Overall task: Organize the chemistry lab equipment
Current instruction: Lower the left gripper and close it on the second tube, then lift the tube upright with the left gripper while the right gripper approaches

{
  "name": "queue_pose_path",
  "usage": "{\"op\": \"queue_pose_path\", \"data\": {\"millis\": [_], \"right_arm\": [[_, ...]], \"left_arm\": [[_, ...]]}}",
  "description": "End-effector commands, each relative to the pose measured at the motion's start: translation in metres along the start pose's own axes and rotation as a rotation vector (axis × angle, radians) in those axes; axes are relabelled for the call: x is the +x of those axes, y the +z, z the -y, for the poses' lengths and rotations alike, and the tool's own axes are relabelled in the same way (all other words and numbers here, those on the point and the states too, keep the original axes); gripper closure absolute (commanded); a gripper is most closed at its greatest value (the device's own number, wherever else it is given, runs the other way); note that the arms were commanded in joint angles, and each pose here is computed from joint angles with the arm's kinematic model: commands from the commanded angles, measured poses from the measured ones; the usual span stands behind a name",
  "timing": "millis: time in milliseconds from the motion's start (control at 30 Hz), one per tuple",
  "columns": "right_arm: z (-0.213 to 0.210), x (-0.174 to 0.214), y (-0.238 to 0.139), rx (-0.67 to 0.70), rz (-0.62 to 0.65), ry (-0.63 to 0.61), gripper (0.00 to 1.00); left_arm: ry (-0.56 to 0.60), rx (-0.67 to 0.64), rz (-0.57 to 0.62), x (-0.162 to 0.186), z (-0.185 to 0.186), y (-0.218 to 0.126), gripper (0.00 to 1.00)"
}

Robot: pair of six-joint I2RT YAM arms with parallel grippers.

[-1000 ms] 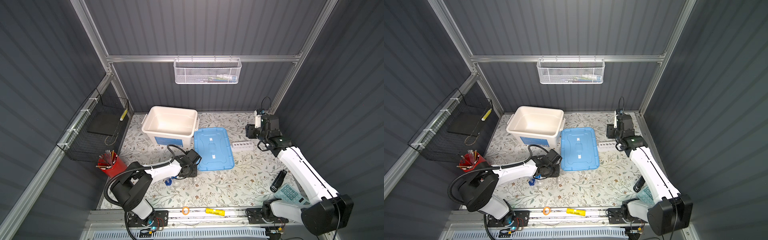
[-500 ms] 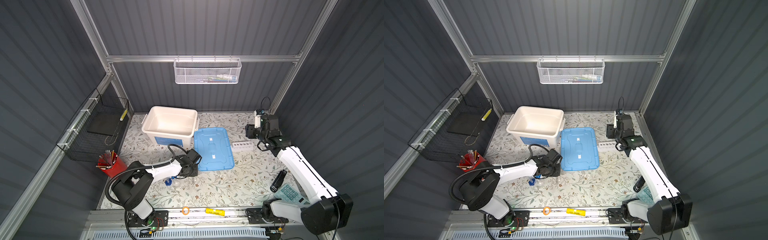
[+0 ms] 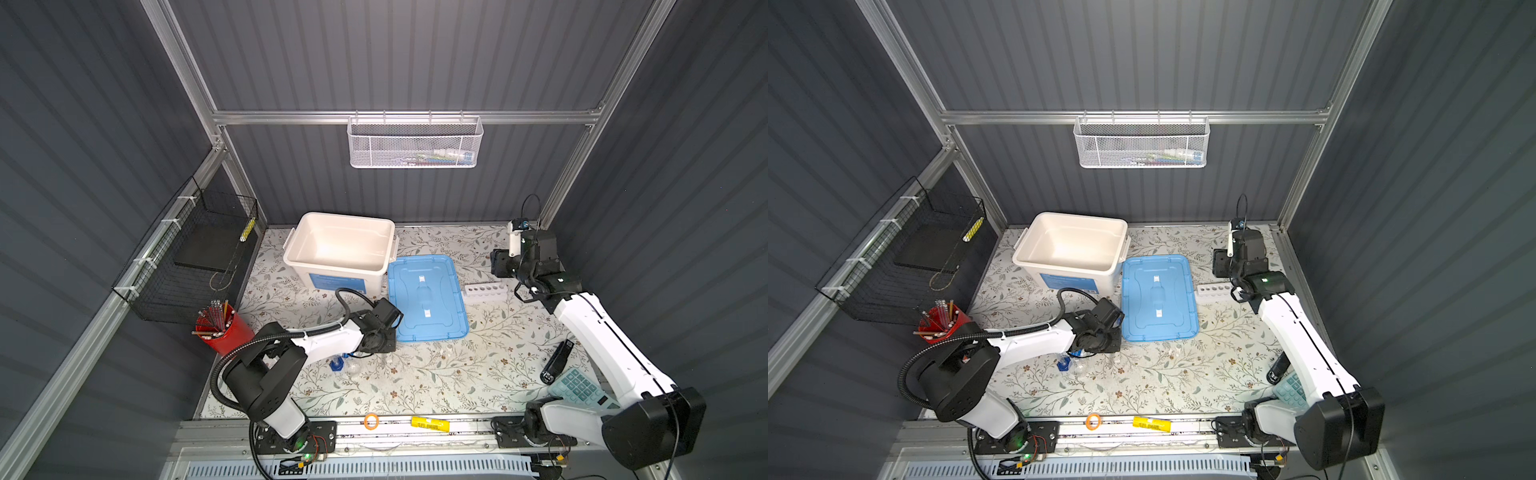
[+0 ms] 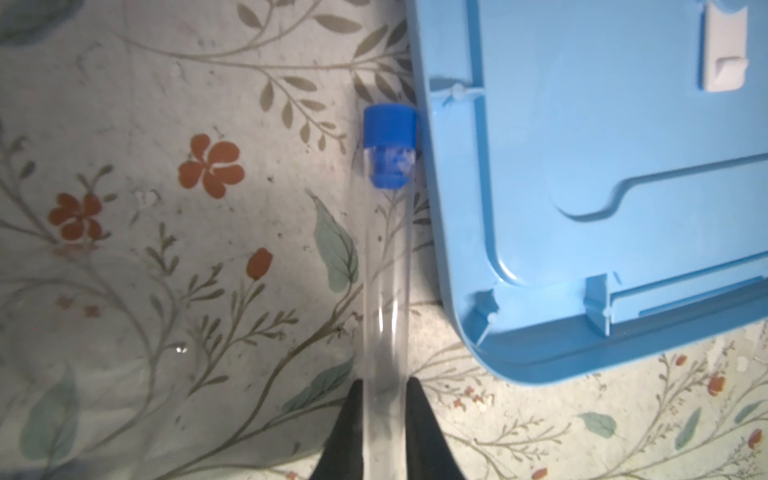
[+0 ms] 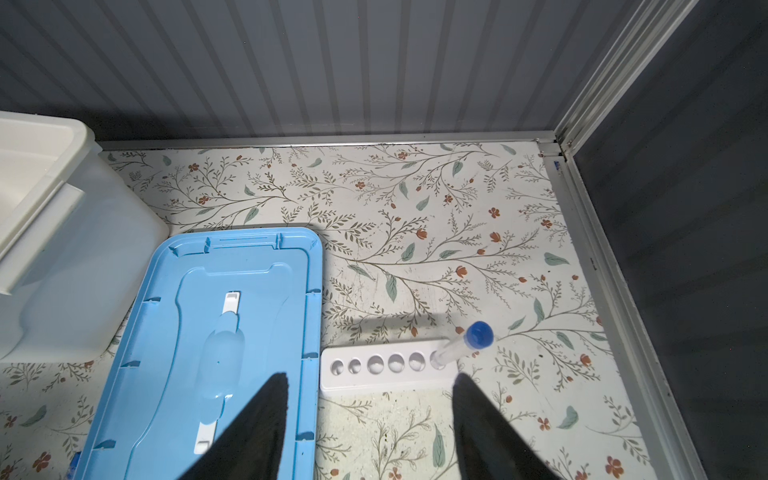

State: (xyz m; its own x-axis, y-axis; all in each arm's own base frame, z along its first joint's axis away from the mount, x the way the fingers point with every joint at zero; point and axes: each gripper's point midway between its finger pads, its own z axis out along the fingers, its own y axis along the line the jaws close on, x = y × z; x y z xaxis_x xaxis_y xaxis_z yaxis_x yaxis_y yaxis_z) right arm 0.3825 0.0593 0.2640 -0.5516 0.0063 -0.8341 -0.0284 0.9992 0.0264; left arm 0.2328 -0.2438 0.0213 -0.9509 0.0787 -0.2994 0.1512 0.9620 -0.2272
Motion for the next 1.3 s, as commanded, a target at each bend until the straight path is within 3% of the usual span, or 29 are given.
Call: {"op": "queue_pose_path", "data": {"millis": [0,600,1000,1267], "right_arm": [[0.001,0.002,0.003,0.008,0.002,-0.009,0.36],[-0.011,0.000,0.003,-0.053,-0.017,-0.008,0.35],[-0.087,0.017,-0.014,-0.402,-0.211,-0.167,0.35],[-0.141,0.029,-0.055,-0.725,-0.356,-0.228,0.38]], "left_arm": [[0.017,-0.076,-0.097,0.028,-0.024,0.010,0.83],[0.034,-0.115,-0.017,0.019,-0.036,-0.016,0.89],[0.220,0.065,0.184,-0.021,0.003,-0.073,0.87],[0.404,0.172,0.320,-0.037,0.026,-0.110,0.86]]}}
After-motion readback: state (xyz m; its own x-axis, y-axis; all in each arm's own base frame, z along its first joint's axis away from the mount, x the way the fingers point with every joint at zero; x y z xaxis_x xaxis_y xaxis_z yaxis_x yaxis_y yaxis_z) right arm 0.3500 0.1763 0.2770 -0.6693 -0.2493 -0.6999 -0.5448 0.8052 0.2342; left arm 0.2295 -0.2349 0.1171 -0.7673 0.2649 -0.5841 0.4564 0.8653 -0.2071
